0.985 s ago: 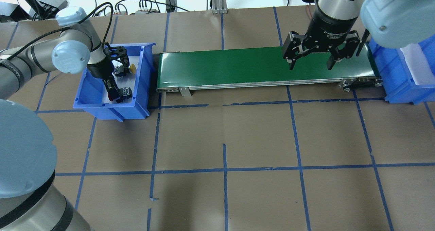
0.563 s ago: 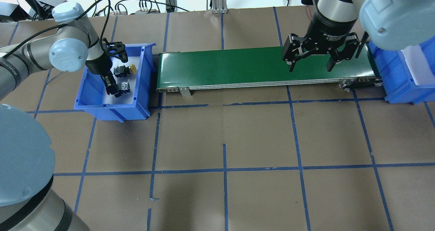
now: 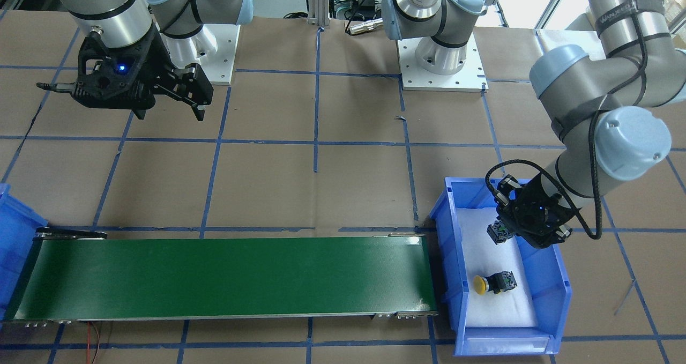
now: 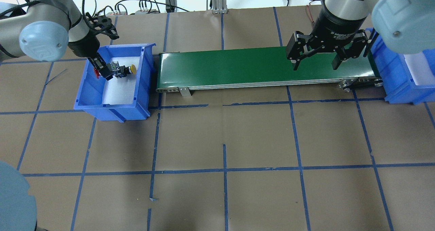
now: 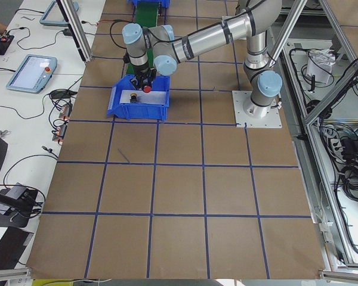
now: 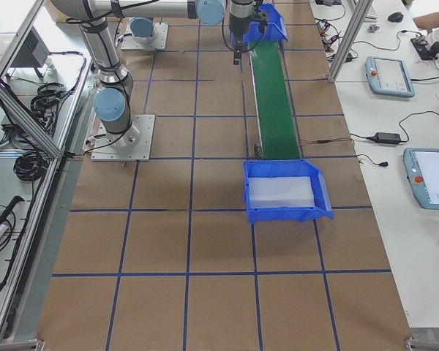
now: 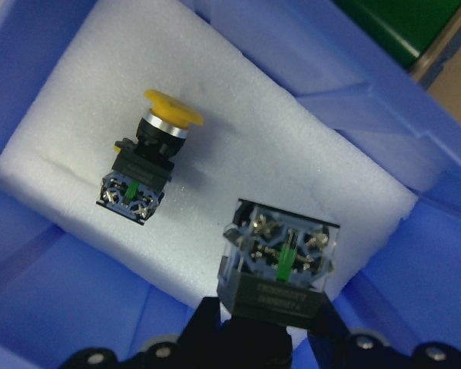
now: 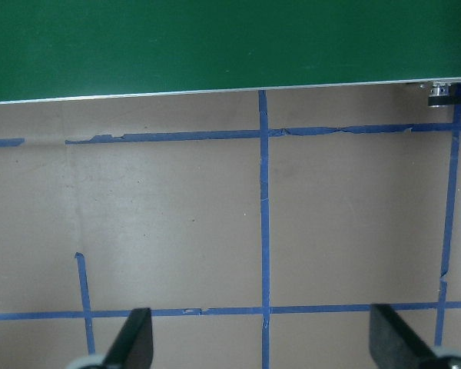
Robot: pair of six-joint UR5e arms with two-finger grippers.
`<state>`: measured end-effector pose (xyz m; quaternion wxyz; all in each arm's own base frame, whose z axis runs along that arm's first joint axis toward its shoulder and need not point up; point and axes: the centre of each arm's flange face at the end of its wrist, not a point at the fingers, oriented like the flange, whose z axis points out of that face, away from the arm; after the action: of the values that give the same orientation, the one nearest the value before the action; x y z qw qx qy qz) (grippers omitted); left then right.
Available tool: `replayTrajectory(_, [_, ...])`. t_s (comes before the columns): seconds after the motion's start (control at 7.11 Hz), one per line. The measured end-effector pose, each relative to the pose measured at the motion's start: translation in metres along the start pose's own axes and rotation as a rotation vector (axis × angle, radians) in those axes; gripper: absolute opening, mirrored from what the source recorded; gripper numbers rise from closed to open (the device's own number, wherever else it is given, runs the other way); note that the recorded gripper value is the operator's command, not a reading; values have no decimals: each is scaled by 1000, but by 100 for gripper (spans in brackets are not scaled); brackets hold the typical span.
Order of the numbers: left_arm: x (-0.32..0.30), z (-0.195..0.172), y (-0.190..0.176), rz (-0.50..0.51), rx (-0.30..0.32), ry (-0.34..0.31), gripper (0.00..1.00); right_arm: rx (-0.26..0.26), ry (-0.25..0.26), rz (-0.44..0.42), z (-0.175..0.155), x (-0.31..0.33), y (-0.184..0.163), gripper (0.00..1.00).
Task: Transport two buttons from left to right
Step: 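Carry the red button over the conveyor and release it on the belt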
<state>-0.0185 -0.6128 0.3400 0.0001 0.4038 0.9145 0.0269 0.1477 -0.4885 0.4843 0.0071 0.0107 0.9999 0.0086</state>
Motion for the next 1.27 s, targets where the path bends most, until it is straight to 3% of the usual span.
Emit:
replayTrajectory(0.28, [47, -30, -38, -219, 37, -44, 6, -7, -3, 2, 2, 2, 5, 100])
replayTrajectory(0.56, [80, -30, -94, -486, 74, -55, 7, -14, -1, 28, 7, 16, 1, 100])
replayTrajectory(0.84, [99, 3, -162, -707, 148, -26, 7, -17, -1, 51, 10, 27, -4, 100])
replayTrajectory(1.27, [147, 62, -223, -839, 159, 23, 7, -23, -3, 55, 13, 29, -7, 100])
